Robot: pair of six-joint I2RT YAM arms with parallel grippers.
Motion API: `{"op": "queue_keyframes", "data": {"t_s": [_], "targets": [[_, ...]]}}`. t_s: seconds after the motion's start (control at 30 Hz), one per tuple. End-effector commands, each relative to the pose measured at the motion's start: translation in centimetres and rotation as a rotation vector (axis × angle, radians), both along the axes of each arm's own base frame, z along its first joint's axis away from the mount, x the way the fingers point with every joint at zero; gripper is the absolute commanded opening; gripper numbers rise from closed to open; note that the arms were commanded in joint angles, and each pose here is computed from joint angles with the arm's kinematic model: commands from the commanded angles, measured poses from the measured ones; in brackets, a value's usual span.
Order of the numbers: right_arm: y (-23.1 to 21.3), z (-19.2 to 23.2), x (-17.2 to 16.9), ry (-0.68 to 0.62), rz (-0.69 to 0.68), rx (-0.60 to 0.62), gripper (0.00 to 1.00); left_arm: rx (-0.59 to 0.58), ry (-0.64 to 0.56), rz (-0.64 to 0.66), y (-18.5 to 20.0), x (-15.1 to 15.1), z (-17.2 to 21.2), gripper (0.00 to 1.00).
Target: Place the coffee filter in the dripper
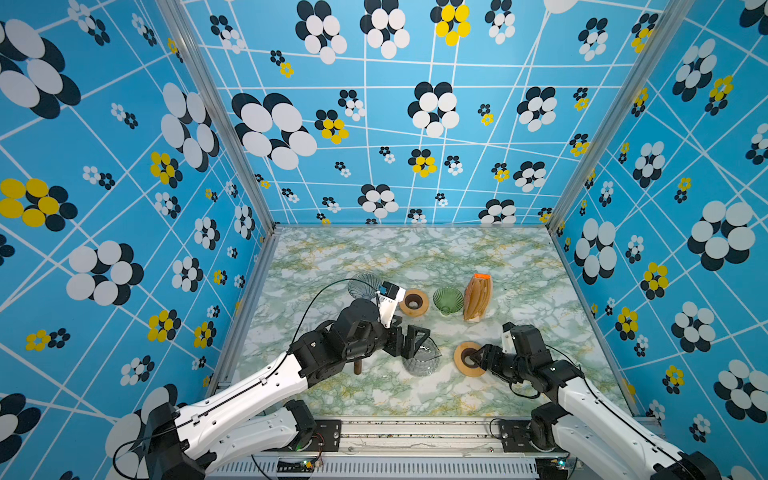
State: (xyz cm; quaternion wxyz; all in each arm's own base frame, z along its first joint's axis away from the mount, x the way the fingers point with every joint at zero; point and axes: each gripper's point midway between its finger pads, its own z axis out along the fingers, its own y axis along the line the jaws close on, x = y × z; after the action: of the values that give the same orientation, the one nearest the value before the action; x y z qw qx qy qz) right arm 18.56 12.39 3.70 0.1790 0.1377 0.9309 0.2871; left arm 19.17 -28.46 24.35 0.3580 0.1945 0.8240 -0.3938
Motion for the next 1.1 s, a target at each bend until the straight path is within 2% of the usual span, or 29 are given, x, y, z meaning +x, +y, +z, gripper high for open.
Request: {"op": "queue_keyframes", "data": {"t_s": [0.0, 0.2, 0.63, 1.07], "targets": [[0.4, 0.2, 0.3, -0.018, -0.002, 0.035, 0.66, -0.012, -0.007, 0.014, 0.0, 0.4, 0.1, 0.99], [0.4, 0.1, 0.5, -0.019, -0.012, 0.039, 0.63, -0.023, -0.009, 0.025, 0.2, 0.3, 0.2, 0.99], [0.2, 0.3, 1.0, -0.034, -0.01, 0.013, 0.49, -0.02, -0.006, 0.026, 0.2, 0.4, 0.0, 0.99], [0.0, 0.6, 1.3, -0.041, 0.011, -0.025, 0.38, -0.007, 0.001, 0.014, -0.5, 0.7, -0.2, 0.99]]}}
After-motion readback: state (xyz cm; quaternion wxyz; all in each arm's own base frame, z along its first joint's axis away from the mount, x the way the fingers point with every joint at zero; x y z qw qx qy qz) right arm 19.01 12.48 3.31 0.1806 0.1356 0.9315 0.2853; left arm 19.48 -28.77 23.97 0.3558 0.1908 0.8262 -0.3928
